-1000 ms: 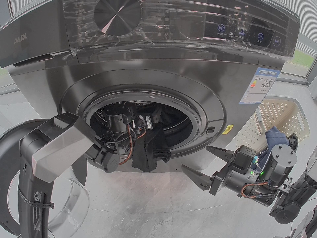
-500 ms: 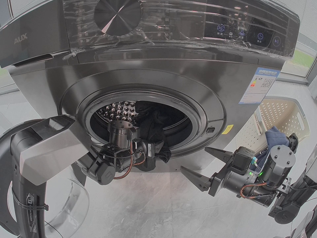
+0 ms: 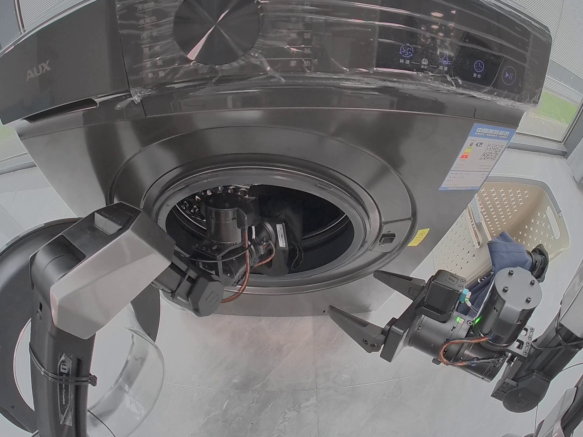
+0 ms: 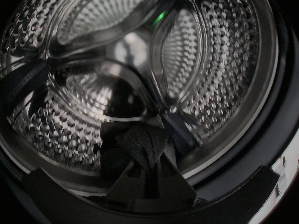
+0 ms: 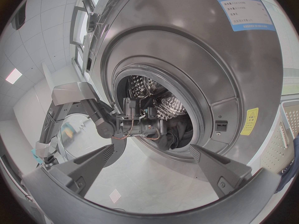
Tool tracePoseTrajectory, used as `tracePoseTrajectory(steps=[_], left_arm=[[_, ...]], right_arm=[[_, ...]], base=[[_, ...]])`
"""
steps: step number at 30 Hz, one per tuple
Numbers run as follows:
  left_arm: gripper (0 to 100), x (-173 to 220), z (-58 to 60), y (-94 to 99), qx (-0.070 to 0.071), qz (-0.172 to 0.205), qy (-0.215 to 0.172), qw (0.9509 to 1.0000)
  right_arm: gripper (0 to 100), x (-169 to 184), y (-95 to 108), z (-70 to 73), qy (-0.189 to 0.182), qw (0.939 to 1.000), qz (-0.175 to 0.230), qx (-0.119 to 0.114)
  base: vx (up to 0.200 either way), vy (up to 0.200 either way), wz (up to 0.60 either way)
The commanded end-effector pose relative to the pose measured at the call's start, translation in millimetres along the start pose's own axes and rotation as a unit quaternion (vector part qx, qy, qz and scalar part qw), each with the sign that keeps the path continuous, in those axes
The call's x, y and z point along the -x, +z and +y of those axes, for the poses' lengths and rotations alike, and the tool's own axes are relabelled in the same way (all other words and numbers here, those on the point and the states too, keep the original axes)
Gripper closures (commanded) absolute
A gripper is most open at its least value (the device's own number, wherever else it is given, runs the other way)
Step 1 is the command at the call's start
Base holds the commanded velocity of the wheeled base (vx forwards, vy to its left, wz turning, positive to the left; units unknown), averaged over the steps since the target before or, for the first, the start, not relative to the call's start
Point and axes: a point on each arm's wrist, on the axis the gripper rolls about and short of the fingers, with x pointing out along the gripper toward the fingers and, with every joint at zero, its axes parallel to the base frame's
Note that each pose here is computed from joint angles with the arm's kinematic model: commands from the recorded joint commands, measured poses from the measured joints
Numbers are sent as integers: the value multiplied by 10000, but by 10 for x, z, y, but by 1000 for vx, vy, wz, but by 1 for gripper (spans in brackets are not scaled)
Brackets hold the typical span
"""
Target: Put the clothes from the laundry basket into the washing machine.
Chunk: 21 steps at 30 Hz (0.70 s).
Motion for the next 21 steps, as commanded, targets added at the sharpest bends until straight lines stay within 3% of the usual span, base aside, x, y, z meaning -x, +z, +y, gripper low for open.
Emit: tracePoseTrajectory(steps=[1, 9, 16, 17, 21], left_arm=[[100, -280, 89, 81, 150, -775, 261, 9965], [100, -426, 152, 322, 232, -1449, 354, 9885], [100, -456, 160, 286, 234, -1486, 394, 9878], [0, -457, 159, 290, 235, -1493, 392, 9877], [0, -455, 125, 300, 292, -1512, 350, 9875]], right_arm=[[0, -13, -5, 9, 16, 10000, -13, -1], [0, -17, -13, 8, 14, 10000, 2, -1], [0, -19, -28, 10, 18, 10000, 34, -2], [0, -22, -26, 15, 26, 10000, 27, -2], [0, -20, -30, 27, 48, 10000, 38, -1]], base=[[0, 0, 0], [0, 0, 0], [0, 0, 0], [0, 0, 0], [0, 0, 0]])
